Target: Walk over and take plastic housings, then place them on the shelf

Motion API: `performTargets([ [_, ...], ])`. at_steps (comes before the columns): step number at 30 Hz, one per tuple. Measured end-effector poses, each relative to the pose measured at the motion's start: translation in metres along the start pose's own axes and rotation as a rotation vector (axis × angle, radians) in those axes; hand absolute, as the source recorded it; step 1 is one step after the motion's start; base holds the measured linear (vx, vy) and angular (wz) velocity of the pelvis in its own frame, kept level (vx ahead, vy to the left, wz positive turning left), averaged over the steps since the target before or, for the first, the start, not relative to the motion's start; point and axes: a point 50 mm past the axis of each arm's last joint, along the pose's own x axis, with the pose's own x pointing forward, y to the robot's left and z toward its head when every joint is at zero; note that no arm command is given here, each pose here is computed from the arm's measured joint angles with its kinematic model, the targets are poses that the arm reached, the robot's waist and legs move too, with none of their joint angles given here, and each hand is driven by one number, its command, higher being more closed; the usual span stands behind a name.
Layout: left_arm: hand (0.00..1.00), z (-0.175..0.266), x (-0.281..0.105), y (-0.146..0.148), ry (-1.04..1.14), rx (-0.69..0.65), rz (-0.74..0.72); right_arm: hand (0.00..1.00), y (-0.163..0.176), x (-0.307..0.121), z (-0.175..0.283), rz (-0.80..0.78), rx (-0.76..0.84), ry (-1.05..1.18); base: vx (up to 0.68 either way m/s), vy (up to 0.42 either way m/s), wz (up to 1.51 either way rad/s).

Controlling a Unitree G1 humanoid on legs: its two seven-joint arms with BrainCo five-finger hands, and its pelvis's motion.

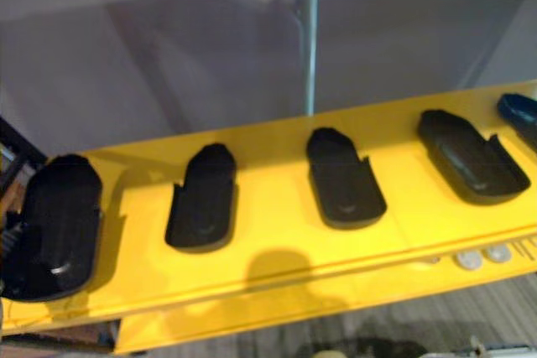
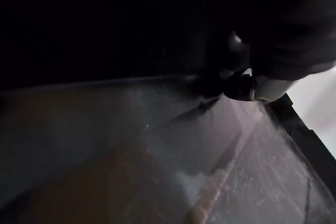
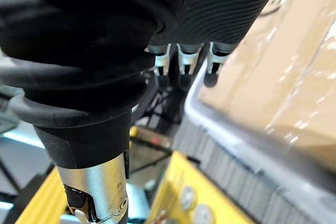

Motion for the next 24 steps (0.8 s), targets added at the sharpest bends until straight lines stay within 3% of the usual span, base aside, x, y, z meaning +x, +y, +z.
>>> performTargets([
  [13,0.00,-0.008,0.001,-0.006,0.100,0.024,0.023,0.00,-0.001,0.003,0.001,0.028,0.017,0.007,0.00,0.006,-0.04],
  [17,0.00,-0.013,-0.001,-0.010,0.136,-0.005,0.149,0.00,-0.003,0.005,0.003,0.034,0.022,0.004,0.00,0.000,0.00],
  [20,0.00,-0.003,-0.005,0.002,0.094,-0.056,0.369,0.00,0.000,0.004,0.003,0.066,0.022,-0.005,0.01,-0.002,-0.01],
  [24,0.00,0.065,-0.030,0.037,-0.269,-0.303,0.713,0.00,0.016,-0.007,0.006,0.152,0.026,-0.048,-0.03,0.019,0.04],
])
